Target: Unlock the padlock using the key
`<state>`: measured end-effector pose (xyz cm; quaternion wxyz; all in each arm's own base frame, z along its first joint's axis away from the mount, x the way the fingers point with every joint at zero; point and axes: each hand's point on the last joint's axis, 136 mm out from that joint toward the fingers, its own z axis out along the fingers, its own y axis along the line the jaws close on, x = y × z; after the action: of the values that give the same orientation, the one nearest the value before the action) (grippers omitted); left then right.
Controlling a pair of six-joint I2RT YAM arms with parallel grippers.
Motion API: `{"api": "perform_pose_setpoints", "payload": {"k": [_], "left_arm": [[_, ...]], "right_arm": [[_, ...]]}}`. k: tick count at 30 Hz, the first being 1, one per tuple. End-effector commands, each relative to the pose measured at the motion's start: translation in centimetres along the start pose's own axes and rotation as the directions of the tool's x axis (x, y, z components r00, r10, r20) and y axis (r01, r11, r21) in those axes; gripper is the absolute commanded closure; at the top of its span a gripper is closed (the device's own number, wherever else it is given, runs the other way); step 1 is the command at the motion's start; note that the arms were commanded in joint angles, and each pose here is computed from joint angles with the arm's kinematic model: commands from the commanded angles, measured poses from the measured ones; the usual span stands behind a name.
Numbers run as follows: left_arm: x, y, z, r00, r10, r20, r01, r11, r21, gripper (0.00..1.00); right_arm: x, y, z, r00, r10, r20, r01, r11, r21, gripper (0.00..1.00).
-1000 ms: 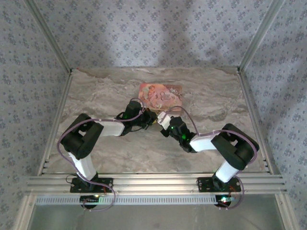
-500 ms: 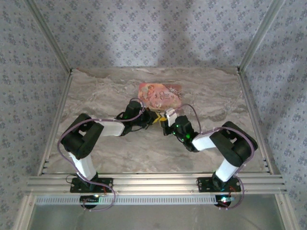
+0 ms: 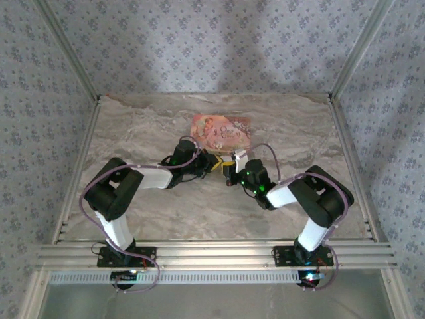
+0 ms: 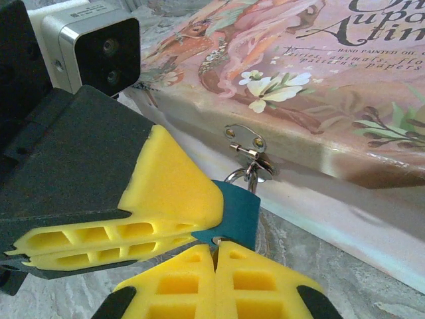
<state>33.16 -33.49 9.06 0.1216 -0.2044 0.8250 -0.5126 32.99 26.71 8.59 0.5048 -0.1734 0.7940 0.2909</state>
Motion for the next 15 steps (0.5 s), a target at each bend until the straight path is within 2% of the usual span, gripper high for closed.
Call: {"api": "perform_pose_setpoints", "payload": {"k": [1, 5, 8, 15], "left_arm": [[3.0, 0.4, 0.3, 0.992, 0.0, -0.129, 0.0, 1.0, -0.003, 0.92], [2.9, 0.6, 0.2, 0.992, 0.003, -0.125, -0.004, 1.0, -0.012, 0.76], [2.7, 0.7, -0.1, 0.993, 0.01, -0.115, -0.013, 1.0, -0.022, 0.71], [1.9, 0.4, -1.6, 0.996, 0.041, -0.08, -0.045, 0.998, -0.044, 0.52]], "right_arm": [[-0.5, -3.3, -0.1, 0.998, 0.046, 0.033, -0.05, 0.991, 0.126, 1.0], [-0.4, -3.4, -0.2, 0.999, 0.043, 0.027, -0.046, 0.99, 0.133, 1.0], [-0.2, -3.5, -0.3, 0.999, 0.043, 0.023, -0.045, 0.99, 0.135, 1.0], [0.0, -3.4, -0.4, 0.997, 0.077, 0.021, -0.079, 0.989, 0.126, 1.0]]}}
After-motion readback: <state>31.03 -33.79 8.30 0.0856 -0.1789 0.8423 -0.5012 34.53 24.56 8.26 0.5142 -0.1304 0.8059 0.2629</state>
